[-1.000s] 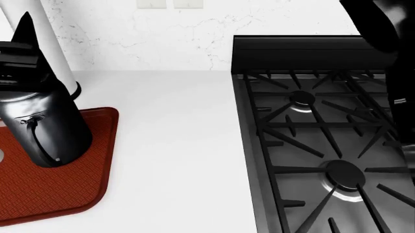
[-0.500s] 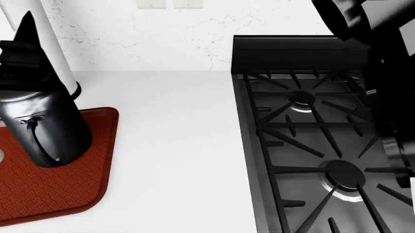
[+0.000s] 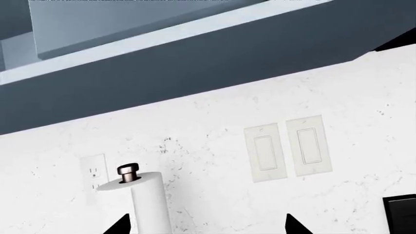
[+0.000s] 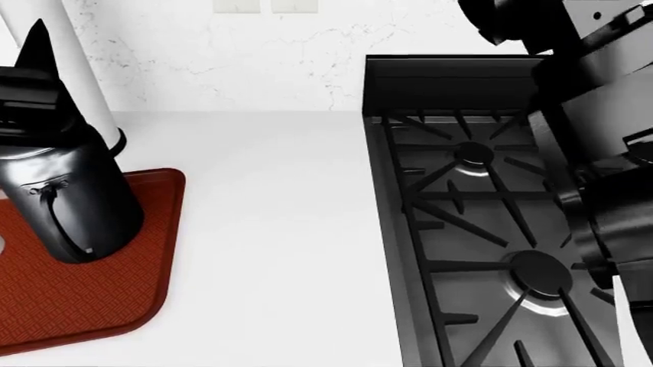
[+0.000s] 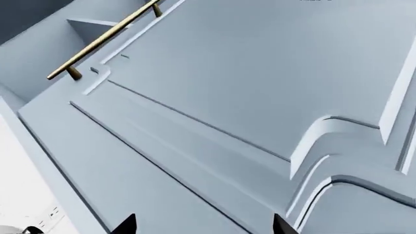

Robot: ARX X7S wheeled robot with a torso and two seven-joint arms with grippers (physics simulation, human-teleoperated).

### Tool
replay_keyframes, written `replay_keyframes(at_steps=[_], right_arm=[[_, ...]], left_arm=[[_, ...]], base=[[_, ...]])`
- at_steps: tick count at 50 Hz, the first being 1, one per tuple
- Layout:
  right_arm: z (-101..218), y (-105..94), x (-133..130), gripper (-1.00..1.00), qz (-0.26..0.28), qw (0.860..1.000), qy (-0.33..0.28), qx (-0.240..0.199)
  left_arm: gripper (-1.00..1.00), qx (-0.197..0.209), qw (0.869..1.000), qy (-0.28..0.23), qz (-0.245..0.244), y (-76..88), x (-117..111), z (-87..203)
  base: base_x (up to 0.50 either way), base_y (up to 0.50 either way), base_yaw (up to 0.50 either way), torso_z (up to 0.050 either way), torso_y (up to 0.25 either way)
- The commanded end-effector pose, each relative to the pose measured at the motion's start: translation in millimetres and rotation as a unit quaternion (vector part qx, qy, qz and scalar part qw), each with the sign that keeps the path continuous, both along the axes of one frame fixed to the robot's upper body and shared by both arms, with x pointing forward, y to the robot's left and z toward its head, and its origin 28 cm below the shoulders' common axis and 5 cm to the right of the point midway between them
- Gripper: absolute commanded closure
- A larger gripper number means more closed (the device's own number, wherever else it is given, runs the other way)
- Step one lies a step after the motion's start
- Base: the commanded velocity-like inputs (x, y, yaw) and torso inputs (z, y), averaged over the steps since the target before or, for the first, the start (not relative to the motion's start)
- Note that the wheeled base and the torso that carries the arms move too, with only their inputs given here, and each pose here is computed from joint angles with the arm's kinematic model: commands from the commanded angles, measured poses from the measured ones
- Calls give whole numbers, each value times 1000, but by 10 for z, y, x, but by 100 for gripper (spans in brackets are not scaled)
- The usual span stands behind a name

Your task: Pick the kettle from the counter and place it on the tray. Then pick the mug from the cabinet and place it on the tray. Then close the cabinet doors.

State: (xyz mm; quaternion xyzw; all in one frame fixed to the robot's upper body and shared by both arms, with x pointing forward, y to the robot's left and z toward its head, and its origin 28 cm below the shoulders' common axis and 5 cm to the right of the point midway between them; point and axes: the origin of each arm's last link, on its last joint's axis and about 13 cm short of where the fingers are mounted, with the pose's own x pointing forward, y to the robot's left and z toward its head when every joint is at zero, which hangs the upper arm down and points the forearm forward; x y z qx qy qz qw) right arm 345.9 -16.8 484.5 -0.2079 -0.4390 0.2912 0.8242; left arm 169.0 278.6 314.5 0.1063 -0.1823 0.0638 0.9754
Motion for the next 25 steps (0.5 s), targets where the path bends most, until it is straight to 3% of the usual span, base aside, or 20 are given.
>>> replay_keyframes(at_steps=[1, 11, 25], right_arm=[[-598, 260, 376, -100, -6, 981, 186, -53], [-615, 257, 318, -100, -15, 980, 192, -40], [-624, 265, 342, -100, 13, 995, 94, 11]], left_arm=[[-100, 1, 1000, 0, 0, 4, -13, 13], [-100, 5, 1000, 0, -1, -8, 16, 12], [-100, 2, 1000, 4, -3, -15, 40, -16]], base=[[0, 0, 0, 10, -10], [0, 0, 0, 2, -11], [0, 0, 0, 0, -10]])
